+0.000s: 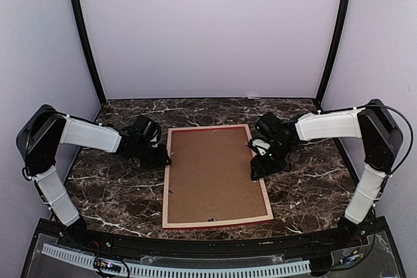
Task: Put the photo into the frame
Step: Press the fastener onto the backboard.
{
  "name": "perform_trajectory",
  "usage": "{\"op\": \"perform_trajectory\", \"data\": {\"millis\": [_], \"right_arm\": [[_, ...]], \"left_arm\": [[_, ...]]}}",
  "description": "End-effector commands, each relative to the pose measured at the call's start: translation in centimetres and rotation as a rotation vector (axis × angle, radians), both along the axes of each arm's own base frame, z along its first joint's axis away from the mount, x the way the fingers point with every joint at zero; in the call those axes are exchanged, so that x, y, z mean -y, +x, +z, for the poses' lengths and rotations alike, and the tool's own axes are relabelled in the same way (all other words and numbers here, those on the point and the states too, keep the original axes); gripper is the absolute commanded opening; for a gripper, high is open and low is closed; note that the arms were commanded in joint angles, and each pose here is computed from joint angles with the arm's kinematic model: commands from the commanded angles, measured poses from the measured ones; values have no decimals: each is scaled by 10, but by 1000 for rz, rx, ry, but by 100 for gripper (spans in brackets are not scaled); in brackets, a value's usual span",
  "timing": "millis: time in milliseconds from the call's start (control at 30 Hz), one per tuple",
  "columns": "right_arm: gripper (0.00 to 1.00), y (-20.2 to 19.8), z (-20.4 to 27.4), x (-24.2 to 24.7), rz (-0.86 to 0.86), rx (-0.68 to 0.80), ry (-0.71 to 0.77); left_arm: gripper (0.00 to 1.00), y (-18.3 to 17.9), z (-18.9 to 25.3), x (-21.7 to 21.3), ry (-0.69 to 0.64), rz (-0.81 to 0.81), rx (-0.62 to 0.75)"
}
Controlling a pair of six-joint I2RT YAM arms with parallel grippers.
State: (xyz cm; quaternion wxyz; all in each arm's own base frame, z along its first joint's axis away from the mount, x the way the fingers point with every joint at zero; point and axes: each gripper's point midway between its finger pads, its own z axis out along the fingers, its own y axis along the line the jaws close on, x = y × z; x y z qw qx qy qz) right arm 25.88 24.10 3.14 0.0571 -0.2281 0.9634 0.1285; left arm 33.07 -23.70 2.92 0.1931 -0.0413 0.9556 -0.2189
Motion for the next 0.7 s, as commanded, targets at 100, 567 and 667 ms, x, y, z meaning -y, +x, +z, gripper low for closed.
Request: {"op": "perform_trajectory", "data": {"millis": [100,567,667], "right_arm": [[58,5,7,-15,10,13,51],[53,-2,-5,2,42,12,-58],[45,-3,-8,3,45,8,-68]], "left_arm": [[13,-6,-2,0,16,-32,-12],[13,-6,-3,3,12,-42,-11],[13,-6,-3,3,11,-42,-10]]}}
